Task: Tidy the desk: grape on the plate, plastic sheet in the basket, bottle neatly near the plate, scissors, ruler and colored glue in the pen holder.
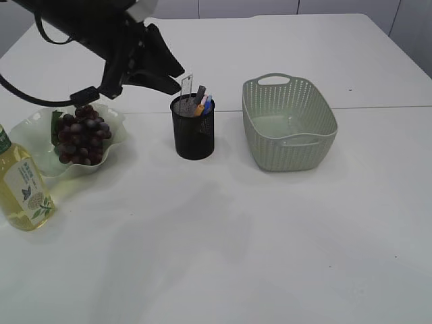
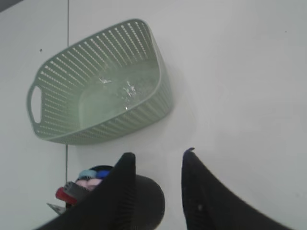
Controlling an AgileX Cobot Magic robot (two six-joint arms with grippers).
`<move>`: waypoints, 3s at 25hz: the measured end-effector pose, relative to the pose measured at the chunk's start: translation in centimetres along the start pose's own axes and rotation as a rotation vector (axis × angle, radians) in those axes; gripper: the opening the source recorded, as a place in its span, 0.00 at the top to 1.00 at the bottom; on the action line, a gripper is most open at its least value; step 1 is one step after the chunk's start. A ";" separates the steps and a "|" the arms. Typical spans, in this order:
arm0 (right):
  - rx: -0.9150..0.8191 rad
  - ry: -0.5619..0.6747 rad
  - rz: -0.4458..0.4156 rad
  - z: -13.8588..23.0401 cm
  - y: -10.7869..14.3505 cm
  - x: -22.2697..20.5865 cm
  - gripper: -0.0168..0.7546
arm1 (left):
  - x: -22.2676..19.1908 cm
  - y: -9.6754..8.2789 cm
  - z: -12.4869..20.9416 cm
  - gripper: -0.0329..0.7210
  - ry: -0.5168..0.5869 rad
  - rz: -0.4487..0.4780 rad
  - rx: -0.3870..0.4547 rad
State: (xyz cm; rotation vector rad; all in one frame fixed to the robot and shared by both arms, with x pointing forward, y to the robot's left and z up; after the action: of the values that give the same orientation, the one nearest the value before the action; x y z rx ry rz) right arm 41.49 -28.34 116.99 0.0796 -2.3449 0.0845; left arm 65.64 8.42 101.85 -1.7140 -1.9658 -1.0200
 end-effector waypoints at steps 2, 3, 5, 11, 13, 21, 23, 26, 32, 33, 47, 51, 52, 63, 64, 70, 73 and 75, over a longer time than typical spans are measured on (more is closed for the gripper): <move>0.000 0.000 0.000 0.0 0.0 0.0 0.38 | 0.5 -0.4 0.3 0.63 0.048 0.015 0.025; 0.000 0.000 0.000 0.0 0.0 0.0 0.38 | 0.8 -0.5 0.4 0.63 0.069 0.020 0.037; 0.000 0.000 0.000 0.0 0.0 0.0 0.38 | 1.2 -0.9 0.9 0.63 0.117 0.041 0.081; 0.000 0.000 0.000 0.0 0.0 0.0 0.38 | 2.0 -1.9 2.5 0.63 0.255 0.068 0.274; 0.001 0.000 0.002 0.0 0.0 0.0 0.38 | 2.2 -2.0 3.2 0.63 0.308 0.056 0.354; 0.001 0.000 0.002 0.0 0.0 0.0 0.38 | 3.3 -1.8 5.9 0.63 0.501 -0.081 0.706; 0.001 0.000 0.002 0.0 0.0 0.0 0.38 | 3.5 -1.7 6.3 0.63 0.527 -0.112 0.768; -0.008 0.001 -0.024 0.0 0.4 0.0 0.38 | 3.9 -1.6 6.9 0.63 0.563 -0.164 0.854; -0.012 -0.023 -0.035 0.2 0.5 0.8 0.38 | 5.0 -1.7 8.3 0.63 0.649 -0.233 0.969; -0.012 -0.033 -0.033 0.3 0.4 1.1 0.38 | 5.1 -1.7 8.5 0.63 0.654 -0.237 0.980; 0.002 -0.120 -0.018 1.7 -0.1 3.9 0.38 | 8.9 -0.9 9.5 0.63 0.689 -0.376 1.052; 0.006 -0.142 -0.013 2.0 -0.2 4.5 0.38 | 10.9 -0.7 7.8 0.63 0.627 -0.434 1.064; 0.006 -0.149 -0.009 2.1 -0.3 4.7 0.38 | 11.4 -0.5 7.7 0.63 0.614 -0.453 1.071; 0.012 -0.203 0.004 2.8 -0.6 6.4 0.38 | 18.3 1.3 5.9 0.63 0.294 -0.625 1.214; 0.012 -0.208 0.004 2.9 -0.6 6.5 0.38 | 18.7 1.2 5.4 0.63 0.273 -0.632 1.210; 0.010 -0.233 0.006 3.4 -0.7 7.3 0.38 | 19.8 0.4 1.9 0.63 0.148 -0.605 1.206; 0.011 -0.245 0.006 3.9 -0.7 7.6 0.39 | 20.2 -0.1 0.3 0.63 0.114 -0.599 1.181; 0.011 -0.244 0.006 4.4 -0.7 7.6 0.39 | 20.3 -0.6 -0.5 0.63 0.095 -0.604 1.164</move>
State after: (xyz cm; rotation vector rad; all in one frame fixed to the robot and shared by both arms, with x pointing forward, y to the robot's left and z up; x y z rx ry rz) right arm 33.13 -29.68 119.37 0.0926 -2.5882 0.0956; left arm 60.61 22.54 115.61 -0.4467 -2.2960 0.0397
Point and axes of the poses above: a point on each arm's last joint axis where the gripper is mounted, x pointing back along that axis away from the gripper, y along the wrist's bending axis when the last joint is at zero, z = x × y, the point moved 6 cm from there along -x, pointing out along that axis toward the gripper, and after that the axes turned 7 degrees about x, right-handed, at the moved point
